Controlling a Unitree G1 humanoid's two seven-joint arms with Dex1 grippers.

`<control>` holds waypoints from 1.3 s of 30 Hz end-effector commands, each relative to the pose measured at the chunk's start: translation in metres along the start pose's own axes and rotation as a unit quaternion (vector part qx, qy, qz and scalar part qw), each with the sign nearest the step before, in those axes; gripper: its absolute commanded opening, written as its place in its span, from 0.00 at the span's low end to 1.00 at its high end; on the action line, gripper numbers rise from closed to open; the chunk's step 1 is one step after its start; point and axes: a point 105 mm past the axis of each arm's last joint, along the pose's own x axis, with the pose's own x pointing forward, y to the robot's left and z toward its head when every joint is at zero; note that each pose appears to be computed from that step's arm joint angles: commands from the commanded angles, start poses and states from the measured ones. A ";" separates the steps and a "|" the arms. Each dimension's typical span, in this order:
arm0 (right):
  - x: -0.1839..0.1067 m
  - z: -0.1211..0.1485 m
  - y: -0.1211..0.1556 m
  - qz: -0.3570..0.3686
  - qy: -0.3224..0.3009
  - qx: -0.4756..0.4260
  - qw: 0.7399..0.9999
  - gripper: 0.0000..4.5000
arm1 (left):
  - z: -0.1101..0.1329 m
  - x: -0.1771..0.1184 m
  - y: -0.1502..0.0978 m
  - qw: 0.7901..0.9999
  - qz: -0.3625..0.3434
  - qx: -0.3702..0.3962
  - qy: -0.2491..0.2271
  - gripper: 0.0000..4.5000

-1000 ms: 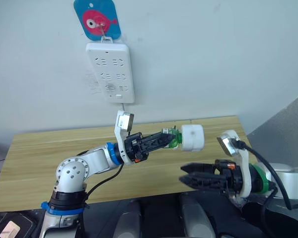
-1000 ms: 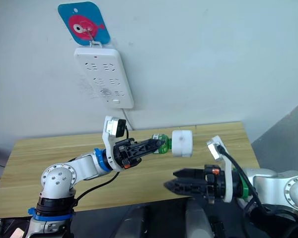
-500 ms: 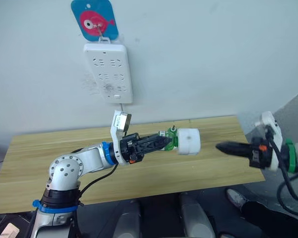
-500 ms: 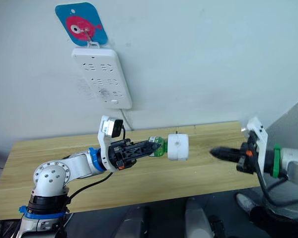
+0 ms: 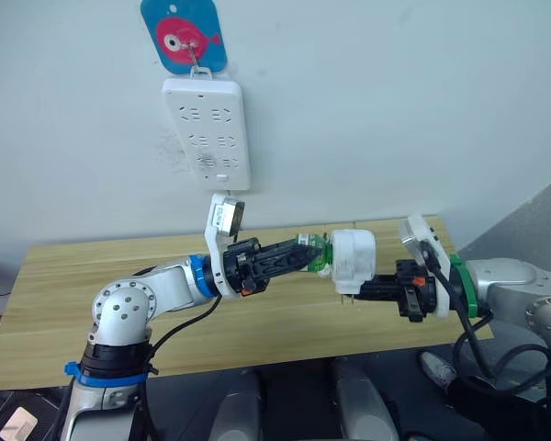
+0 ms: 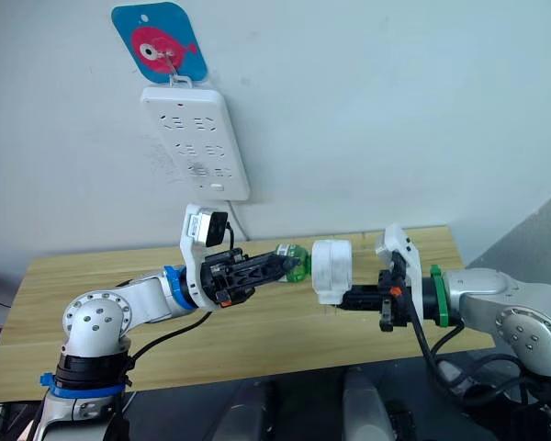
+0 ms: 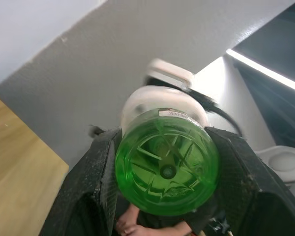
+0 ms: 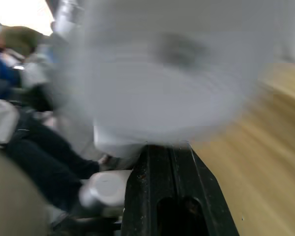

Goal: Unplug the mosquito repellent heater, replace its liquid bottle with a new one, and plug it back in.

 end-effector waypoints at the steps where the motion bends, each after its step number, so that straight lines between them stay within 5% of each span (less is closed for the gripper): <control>1: -0.003 0.018 0.016 0.025 -0.034 0.004 0.999 0.00 | 0.001 0.000 -0.001 1.000 0.002 0.026 0.003 0.51; 8: -0.007 0.052 -0.011 -0.035 -0.099 0.020 0.994 0.00 | -0.012 0.002 -0.011 0.998 -0.023 0.037 0.051 0.51; 20: -0.011 0.040 -0.055 -0.122 -0.104 0.050 0.986 0.00 | -0.004 0.000 -0.022 0.998 -0.052 0.007 0.037 0.51; 39: 0.002 0.026 -0.010 -0.040 -0.091 0.074 0.992 0.00 | 0.012 -0.001 -0.001 0.999 0.005 -0.007 -0.036 0.51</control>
